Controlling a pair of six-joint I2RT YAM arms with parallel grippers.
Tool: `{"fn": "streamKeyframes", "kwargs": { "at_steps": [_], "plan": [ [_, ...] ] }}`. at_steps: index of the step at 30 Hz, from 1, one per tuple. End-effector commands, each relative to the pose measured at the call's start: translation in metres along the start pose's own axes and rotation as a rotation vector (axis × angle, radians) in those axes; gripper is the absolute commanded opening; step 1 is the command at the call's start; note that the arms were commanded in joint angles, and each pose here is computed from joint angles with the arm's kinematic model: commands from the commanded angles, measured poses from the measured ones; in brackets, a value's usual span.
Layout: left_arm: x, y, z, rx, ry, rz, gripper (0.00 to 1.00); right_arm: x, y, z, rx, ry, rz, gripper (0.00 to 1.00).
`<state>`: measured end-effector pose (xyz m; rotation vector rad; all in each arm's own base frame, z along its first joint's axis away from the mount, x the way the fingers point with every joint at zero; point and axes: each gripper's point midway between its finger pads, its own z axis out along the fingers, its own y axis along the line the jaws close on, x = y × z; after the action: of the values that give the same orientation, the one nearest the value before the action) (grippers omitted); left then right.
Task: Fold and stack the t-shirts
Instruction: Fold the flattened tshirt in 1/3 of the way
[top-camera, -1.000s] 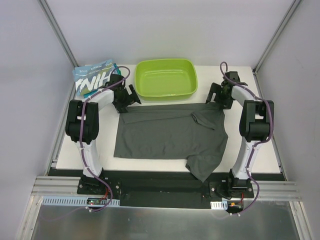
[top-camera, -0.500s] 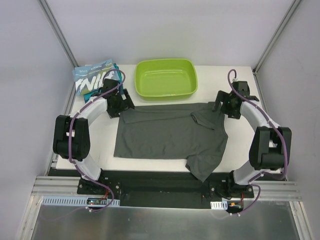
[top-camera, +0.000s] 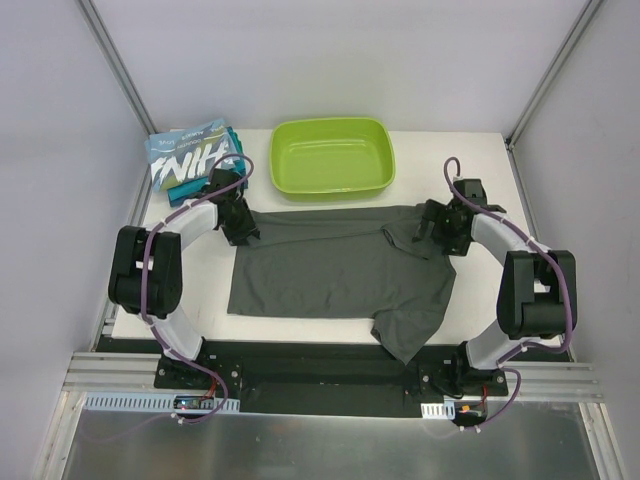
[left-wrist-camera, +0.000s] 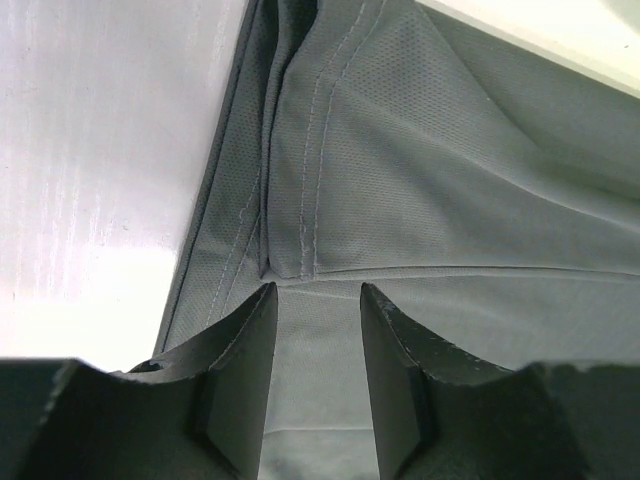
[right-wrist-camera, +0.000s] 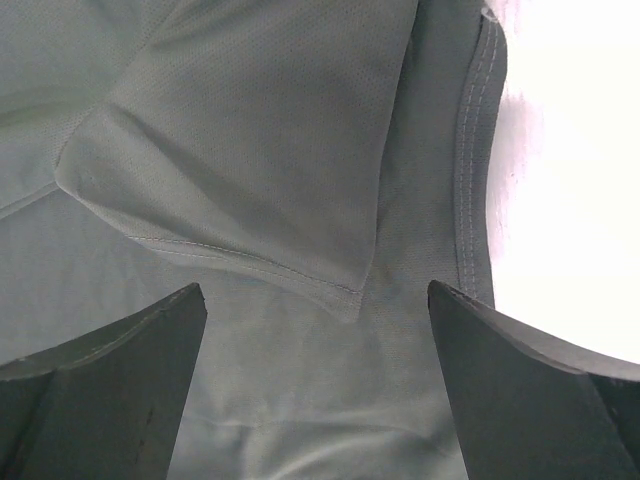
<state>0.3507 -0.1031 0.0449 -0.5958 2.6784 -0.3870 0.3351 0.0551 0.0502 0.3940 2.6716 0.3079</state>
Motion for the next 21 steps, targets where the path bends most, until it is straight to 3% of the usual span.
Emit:
{"fn": "streamKeyframes", "kwargs": {
  "at_steps": [1, 7, 14, 17, 21],
  "plan": [
    [0.006, 0.006, 0.007, -0.035, 0.017, 0.007, 0.38, -0.004, 0.003, 0.001, -0.001, -0.019, -0.001, 0.95],
    [0.008, 0.012, 0.012, -0.061, 0.026, 0.006, 0.34, -0.002, 0.0, 0.004, 0.008, -0.007, -0.001, 0.95],
    [0.002, 0.009, 0.017, -0.06, 0.025, 0.014, 0.16, 0.001, 0.0, 0.005, 0.007, 0.007, -0.004, 0.94],
    [0.001, 0.009, 0.015, -0.064, 0.016, 0.015, 0.02, 0.001, -0.001, 0.004, 0.013, 0.005, -0.005, 0.94],
    [-0.001, 0.007, 0.012, -0.056, 0.007, 0.016, 0.0, 0.003, 0.0, 0.006, 0.011, 0.017, 0.008, 0.93]
  ]
}}
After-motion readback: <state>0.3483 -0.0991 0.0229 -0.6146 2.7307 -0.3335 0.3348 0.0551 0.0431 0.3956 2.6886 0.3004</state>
